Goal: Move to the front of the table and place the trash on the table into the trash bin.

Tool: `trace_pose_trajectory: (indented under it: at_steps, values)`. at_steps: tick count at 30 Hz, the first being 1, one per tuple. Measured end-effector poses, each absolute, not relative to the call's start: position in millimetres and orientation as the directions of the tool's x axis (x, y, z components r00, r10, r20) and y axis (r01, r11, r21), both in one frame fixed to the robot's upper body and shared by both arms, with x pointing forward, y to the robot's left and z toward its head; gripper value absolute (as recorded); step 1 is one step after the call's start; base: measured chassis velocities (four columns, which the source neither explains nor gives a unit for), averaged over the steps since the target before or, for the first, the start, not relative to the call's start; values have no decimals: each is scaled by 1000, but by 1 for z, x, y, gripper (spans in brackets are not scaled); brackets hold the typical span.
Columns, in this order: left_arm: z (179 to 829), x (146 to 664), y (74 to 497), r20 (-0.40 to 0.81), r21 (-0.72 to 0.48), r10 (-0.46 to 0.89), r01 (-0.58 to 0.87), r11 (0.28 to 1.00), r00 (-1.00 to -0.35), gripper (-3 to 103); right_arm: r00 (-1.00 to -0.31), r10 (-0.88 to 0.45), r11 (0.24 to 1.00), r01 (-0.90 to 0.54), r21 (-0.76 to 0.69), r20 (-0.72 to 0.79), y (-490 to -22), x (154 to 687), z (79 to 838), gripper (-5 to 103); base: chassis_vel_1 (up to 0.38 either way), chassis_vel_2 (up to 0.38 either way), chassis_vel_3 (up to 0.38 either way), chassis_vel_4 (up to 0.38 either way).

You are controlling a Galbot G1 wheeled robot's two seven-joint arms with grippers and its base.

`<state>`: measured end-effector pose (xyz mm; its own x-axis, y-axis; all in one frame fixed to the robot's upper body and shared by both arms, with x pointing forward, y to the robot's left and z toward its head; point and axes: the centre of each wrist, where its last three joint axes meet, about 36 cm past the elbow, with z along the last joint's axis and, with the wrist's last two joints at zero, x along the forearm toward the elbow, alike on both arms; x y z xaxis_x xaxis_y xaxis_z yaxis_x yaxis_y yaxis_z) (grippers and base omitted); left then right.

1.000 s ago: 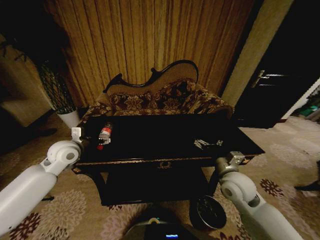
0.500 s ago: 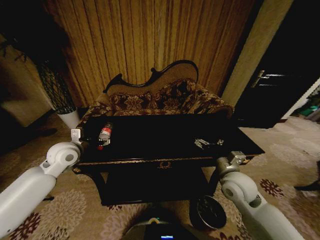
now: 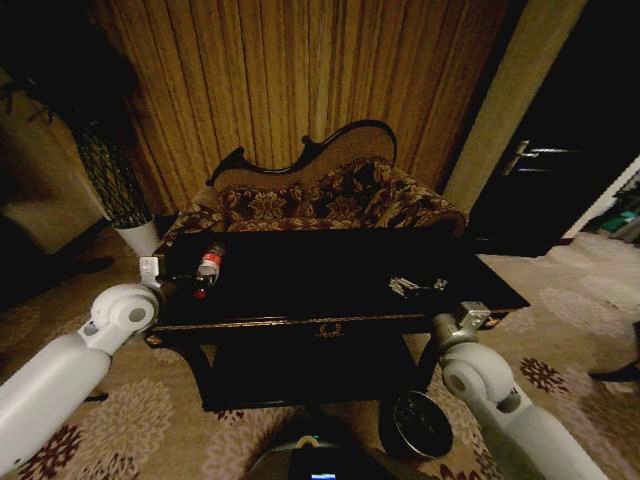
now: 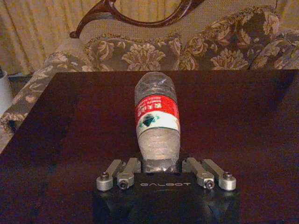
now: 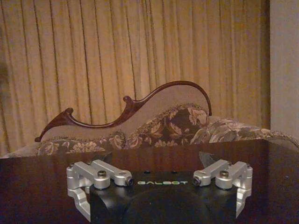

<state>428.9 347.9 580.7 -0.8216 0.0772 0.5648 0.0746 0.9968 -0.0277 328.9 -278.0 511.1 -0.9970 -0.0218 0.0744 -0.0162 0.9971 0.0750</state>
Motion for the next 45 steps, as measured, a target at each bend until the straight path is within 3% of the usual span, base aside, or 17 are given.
trace_pose_trajectory:
  at_steps: [8,11,15,28,45]
  values:
    - [588,423,359,462,8,91,106,994,-882,32,-997,-63,992,-57,116,44,-274,329,528,100,0,0,0,0]
    - [593,408,381,222,112,230,259,959,-948,32,-985,-168,967,-159,199,29,-271,330,552,100,0,0,0,0]
    - [593,402,387,130,157,285,304,940,-950,31,-974,-225,951,-216,220,16,-269,330,558,100,0,0,0,0]
    - [608,432,388,-109,404,539,459,791,-835,30,-854,-518,803,-502,321,-41,-255,341,584,100,0,0,0,0]
    - [613,441,356,-100,447,634,534,717,-767,30,-745,-656,646,-636,422,-120,-224,431,607,100,0,0,0,0]
